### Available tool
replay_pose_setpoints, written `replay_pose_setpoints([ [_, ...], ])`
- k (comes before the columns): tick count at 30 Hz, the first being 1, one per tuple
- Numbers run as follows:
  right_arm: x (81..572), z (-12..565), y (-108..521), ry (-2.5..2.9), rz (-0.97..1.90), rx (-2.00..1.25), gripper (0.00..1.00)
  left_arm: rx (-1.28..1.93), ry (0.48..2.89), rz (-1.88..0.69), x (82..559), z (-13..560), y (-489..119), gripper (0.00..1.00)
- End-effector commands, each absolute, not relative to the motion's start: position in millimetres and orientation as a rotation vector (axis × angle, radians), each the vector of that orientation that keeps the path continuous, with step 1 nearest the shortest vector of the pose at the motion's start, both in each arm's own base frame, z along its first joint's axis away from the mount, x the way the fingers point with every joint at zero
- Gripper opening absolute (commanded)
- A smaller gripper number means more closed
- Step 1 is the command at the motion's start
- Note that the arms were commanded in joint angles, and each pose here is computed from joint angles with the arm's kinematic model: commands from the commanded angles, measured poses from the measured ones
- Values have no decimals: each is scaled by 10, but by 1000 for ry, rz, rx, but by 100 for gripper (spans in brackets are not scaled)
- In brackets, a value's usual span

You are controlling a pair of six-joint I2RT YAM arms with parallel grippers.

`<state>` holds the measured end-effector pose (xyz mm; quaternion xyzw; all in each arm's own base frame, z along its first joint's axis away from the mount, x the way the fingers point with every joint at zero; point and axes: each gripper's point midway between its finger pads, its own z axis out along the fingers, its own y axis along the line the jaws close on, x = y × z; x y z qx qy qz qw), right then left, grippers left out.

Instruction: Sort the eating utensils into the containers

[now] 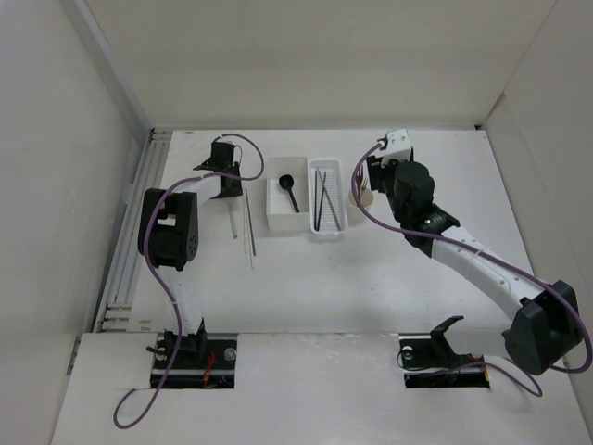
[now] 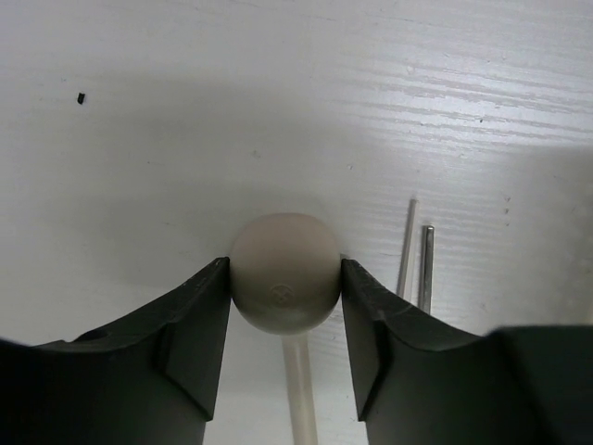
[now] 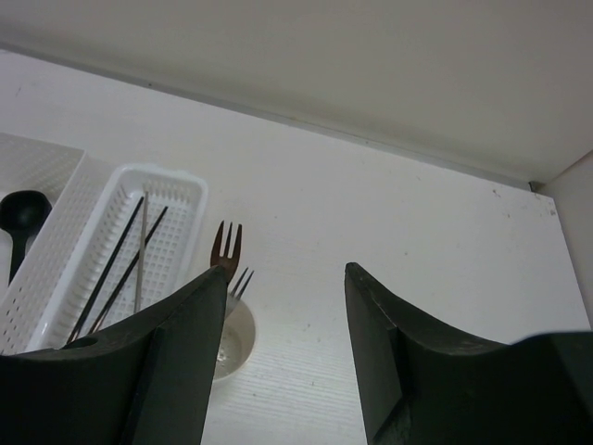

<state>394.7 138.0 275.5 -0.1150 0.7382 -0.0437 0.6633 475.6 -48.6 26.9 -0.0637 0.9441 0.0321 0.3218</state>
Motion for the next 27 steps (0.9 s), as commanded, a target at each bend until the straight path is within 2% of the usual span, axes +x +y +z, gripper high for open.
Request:
replay_pose_setpoints([
  [1, 3995, 3041, 1407, 1608, -84, -229, 59, -187, 2460, 70, 4776, 412, -467, 33],
  [2, 3995, 3041, 1407, 1608, -84, -229, 59, -187, 2464, 71, 4753, 375, -463, 20],
  [5, 3994, 3041, 1425, 1607, -76, -237, 59, -190, 2464, 83, 4737, 405, -445, 0],
  [10, 3954, 3081, 1386, 1597, -79, -225, 59, -159, 2417, 109, 4735, 687, -395, 0],
  [17, 3887, 3059, 1346, 1596, -79, -224, 59, -120, 2262, 35, 4874, 1606, -436, 0],
  [21, 3795, 3064, 1279, 1588, -76, -205, 59, -37, 2184, -155, 4869, 2064, -712, 0],
  [24, 3708, 3057, 1211, 1582, -80, -194, 59, 21, 2101, -421, 4837, 2351, -1095, 0],
  [25, 3687, 3052, 1181, 1582, -82, -176, 59, 86, 1992, -548, 4836, 2619, -1289, 0],
  [27, 3641, 3023, 1153, 1582, -82, -176, 59, 79, 1939, -706, 4750, 2603, -1477, 0],
])
